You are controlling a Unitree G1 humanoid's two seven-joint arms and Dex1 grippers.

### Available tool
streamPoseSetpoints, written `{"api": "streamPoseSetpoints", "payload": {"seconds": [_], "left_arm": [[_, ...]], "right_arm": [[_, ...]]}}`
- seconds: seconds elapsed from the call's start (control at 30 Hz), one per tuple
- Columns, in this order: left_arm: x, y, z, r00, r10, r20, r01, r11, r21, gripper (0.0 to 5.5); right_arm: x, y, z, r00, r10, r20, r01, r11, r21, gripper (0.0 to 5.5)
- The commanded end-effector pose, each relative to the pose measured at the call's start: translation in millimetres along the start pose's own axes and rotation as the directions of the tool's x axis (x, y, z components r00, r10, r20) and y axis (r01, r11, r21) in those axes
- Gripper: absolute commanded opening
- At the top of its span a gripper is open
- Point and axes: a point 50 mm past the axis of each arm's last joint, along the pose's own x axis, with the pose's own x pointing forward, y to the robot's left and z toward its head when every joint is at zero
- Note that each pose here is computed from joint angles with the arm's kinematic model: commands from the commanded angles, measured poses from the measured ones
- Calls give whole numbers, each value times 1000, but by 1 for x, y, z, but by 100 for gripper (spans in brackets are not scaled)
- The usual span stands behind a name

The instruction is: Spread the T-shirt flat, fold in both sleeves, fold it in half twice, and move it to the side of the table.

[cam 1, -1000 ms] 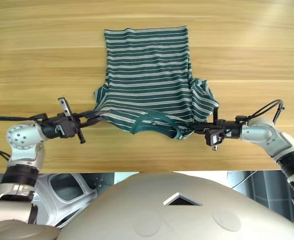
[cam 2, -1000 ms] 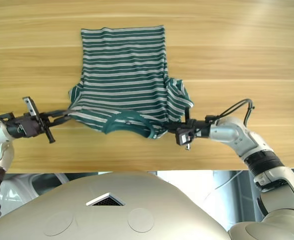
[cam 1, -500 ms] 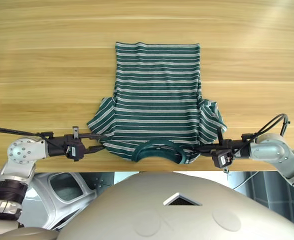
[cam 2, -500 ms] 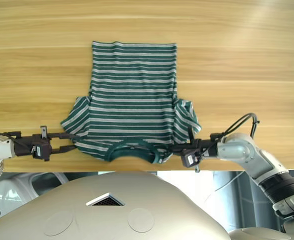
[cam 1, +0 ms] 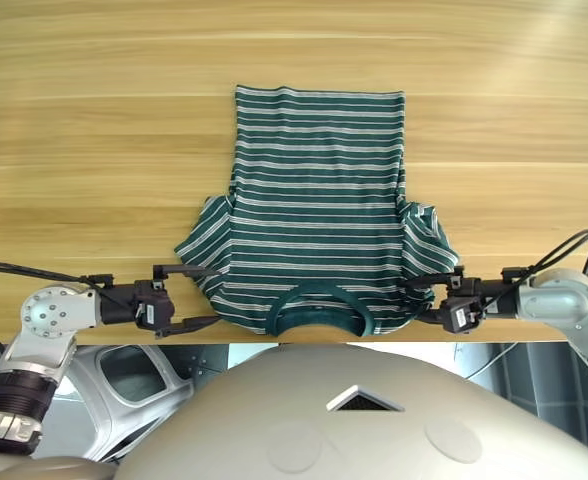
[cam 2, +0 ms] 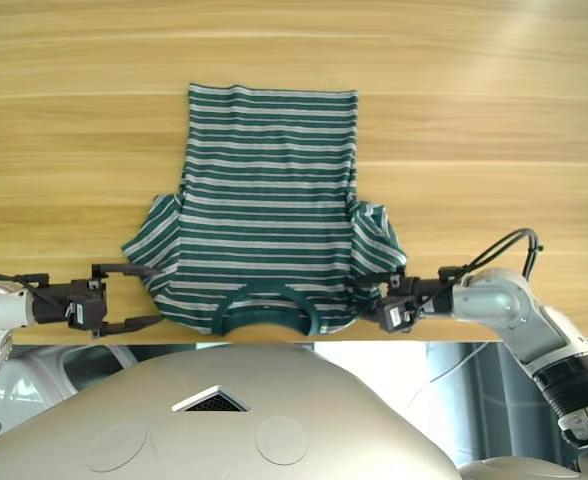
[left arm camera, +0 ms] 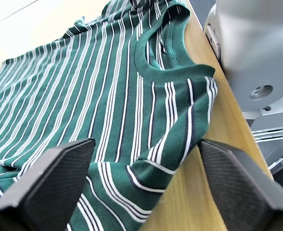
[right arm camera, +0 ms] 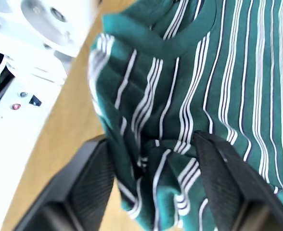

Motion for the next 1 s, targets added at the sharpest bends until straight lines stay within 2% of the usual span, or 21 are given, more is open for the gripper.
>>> {"api": "streamPoseSetpoints", "payload": {"seconds": [0.03, 0.13, 0.2, 0.3, 0.4, 0.5, 0.57, 1.0], "left_arm": [[-13, 12, 13, 996, 53, 66, -55, 998, 41, 475], [-25, 27, 27, 975, 140, 175, -152, 987, 58, 529], [-34, 35, 26, 965, 194, 175, -207, 976, 61, 540], [-51, 42, 5, 971, 236, -31, -232, 969, 89, 540], [-64, 46, -12, 943, 232, -237, -210, 971, 114, 540], [-67, 47, -27, 887, 222, -405, -174, 973, 152, 540], [-65, 45, -27, 874, 208, -440, -138, 973, 187, 540], [-35, 48, -32, 874, 165, -456, -42, 962, 268, 540]], "right_arm": [[-28, -12, 9, 995, -86, 49, 87, 996, -20, 342], [-46, -22, 7, 983, -174, 65, 175, 984, -11, 400], [-52, -25, 3, 976, -214, 51, 214, 977, -2, 431], [-62, -28, 4, 956, -282, 80, 282, 959, 4, 486], [-66, -27, 11, 934, -329, 140, 330, 944, 10, 536], [-66, -28, 12, 925, -343, 165, 345, 938, 15, 536], [-66, -28, 13, 920, -347, 182, 350, 937, 16, 536], [-56, -23, 22, 916, -311, 253, 315, 949, 24, 536]]}}
